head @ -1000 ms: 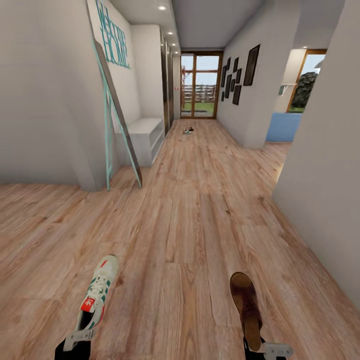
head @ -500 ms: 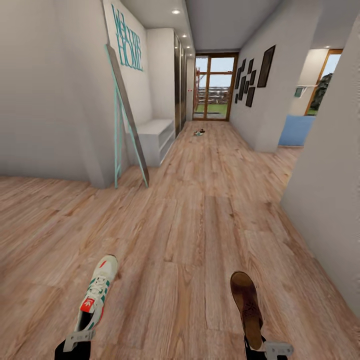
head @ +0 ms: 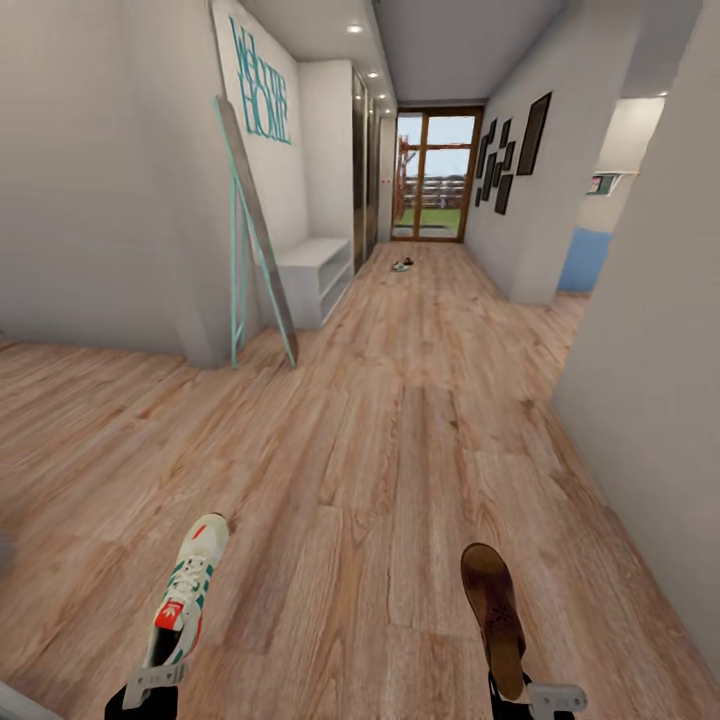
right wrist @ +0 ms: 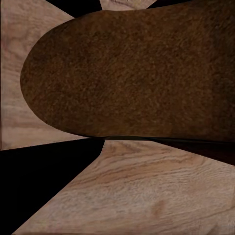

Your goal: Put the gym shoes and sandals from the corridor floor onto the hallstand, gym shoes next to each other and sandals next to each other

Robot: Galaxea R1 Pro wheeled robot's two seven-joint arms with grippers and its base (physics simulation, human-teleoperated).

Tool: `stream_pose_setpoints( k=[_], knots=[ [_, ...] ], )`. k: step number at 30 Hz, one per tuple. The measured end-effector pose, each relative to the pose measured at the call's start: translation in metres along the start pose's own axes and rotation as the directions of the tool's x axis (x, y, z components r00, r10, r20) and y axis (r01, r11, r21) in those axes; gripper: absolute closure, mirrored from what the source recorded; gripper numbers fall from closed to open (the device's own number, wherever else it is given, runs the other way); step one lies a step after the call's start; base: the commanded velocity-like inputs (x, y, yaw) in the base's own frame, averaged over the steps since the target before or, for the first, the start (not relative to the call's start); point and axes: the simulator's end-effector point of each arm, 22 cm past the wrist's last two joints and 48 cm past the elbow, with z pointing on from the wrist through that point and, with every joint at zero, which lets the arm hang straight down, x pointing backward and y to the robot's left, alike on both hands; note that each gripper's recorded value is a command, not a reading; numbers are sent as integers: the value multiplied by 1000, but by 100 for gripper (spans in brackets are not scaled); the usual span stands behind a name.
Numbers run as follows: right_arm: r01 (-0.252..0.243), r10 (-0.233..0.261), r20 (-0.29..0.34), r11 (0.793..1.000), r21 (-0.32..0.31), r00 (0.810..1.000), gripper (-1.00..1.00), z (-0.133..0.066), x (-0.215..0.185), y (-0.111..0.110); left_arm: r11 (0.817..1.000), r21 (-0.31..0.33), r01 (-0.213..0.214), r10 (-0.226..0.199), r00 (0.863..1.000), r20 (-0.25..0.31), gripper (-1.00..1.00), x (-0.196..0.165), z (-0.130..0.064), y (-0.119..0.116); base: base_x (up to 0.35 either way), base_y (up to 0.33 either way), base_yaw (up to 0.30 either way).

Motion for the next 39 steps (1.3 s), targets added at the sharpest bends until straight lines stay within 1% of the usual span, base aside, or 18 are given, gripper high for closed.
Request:
stream_pose_setpoints(
  k=[10,13,20,31,33,38,39],
  knots=[
    [-1,1,4,1000,1,1000,100,0,-2,0,1000,-3,4,-4,1000,3,100,-1,0,1,-252,-192,264],
    [-1,1,5,1000,2,1000,100,0,-2,0,1000,-6,11,-11,1000,5,100,-2,-1,2,-169,-222,267],
    [-2,2,7,1000,1,1000,100,0,-3,0,1000,-7,15,-15,1000,9,100,-4,-1,2,-28,-234,267],
    [-2,2,9,1000,2,1000,100,-1,-4,0,1000,-9,19,-19,1000,14,100,-6,-1,3,-1,-24,267],
    [-2,2,10,1000,1,1000,100,-1,-4,0,999,-14,30,-29,999,16,100,-7,-1,5,0,-1,267],
    [-3,3,12,1000,1,1000,100,0,-5,0,997,-29,75,-74,997,26,100,-9,-1,8,0,0,267],
    [-3,3,12,1000,2,1000,100,0,-6,0,997,-28,78,-77,997,27,100,-9,-1,7,0,0,267]
  ],
)
